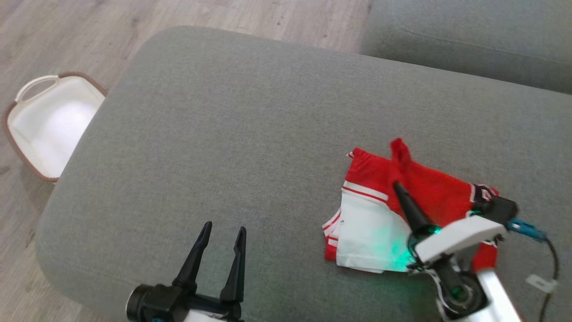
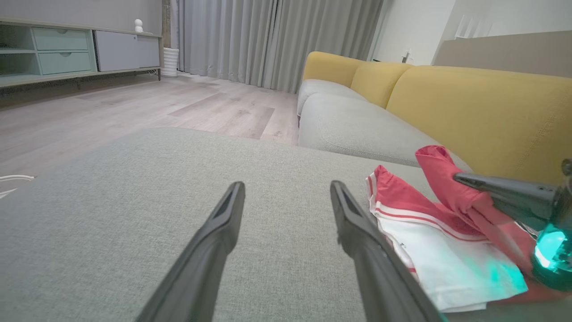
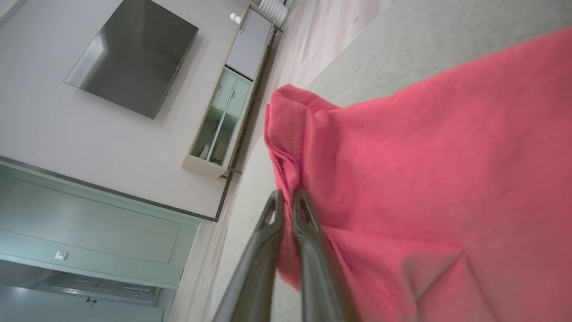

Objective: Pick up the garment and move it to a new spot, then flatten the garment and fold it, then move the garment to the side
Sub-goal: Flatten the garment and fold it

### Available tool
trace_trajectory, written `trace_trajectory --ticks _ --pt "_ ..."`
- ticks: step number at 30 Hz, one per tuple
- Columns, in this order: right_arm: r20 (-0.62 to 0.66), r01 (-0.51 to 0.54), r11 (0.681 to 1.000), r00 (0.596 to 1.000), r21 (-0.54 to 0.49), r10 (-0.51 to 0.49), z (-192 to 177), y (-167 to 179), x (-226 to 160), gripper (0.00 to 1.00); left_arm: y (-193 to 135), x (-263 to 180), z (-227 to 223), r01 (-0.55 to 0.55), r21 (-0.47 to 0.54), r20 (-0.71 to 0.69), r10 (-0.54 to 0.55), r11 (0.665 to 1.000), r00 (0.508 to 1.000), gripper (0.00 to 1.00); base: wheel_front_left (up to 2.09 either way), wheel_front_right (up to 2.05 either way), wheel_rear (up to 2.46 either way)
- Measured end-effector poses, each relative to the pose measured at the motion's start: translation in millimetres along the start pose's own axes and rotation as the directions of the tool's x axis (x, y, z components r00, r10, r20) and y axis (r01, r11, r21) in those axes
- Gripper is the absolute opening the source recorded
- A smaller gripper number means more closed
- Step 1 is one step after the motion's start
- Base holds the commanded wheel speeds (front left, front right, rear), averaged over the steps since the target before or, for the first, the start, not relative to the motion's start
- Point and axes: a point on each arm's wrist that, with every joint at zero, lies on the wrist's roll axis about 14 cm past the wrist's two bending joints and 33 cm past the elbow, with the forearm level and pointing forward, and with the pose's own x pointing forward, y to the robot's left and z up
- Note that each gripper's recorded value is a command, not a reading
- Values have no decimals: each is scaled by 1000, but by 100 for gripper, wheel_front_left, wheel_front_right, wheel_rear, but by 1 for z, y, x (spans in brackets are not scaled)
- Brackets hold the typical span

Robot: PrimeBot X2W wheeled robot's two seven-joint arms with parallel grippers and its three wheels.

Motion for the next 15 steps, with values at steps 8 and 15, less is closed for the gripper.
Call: trace_trajectory --ticks 8,15 --pt "-76 -94 995 993 19 95 -35 36 30 0 6 -7 1 -28 -1 7 28 1000 1000 100 0 0 0" --pt "-141 -64 997 988 31 68 -60 29 30 11 8 -9 1 -35 -2 9 35 999 999 100 0 0 0"
